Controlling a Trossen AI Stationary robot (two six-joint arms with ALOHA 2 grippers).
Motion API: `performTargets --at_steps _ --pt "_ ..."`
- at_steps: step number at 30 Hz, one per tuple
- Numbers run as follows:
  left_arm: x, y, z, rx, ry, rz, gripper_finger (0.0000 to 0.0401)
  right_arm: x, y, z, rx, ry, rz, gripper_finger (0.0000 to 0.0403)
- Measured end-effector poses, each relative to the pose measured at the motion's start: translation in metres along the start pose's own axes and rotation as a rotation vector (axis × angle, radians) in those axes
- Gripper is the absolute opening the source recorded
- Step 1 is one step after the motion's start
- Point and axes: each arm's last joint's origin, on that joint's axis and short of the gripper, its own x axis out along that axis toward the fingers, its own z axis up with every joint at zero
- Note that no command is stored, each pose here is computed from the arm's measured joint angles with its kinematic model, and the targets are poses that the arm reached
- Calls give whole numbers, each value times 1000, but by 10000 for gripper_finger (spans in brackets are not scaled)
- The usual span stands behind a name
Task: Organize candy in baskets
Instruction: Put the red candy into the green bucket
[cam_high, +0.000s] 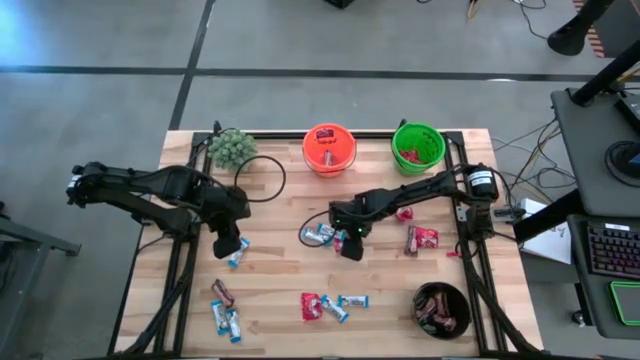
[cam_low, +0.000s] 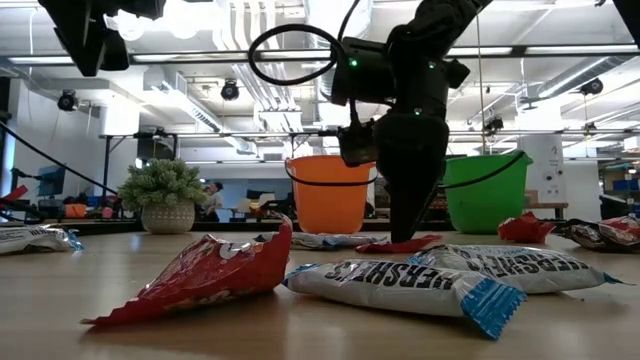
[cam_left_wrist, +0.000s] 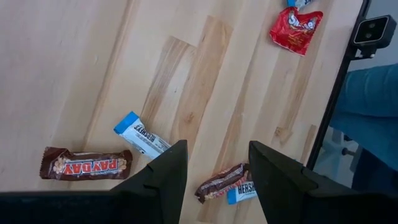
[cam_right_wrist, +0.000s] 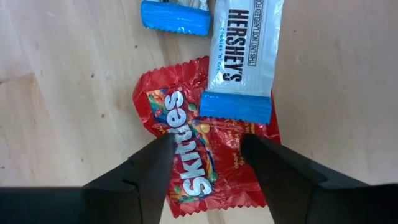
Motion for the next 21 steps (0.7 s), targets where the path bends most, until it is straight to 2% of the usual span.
performTargets --at_steps 6,11,14,21 --pt "0 0 0 0 2 -3 153 4 -4 0 6 -10 -48 220" --pt "0 0 0 0 4 -5 153 23 -9 0 32 28 -87 220" --pt "0 0 0 0 13 -19 153 30 -10 -1 57 56 -56 220" --pt "0 -1 -1 0 24 -36 153 27 -7 0 54 41 -43 219"
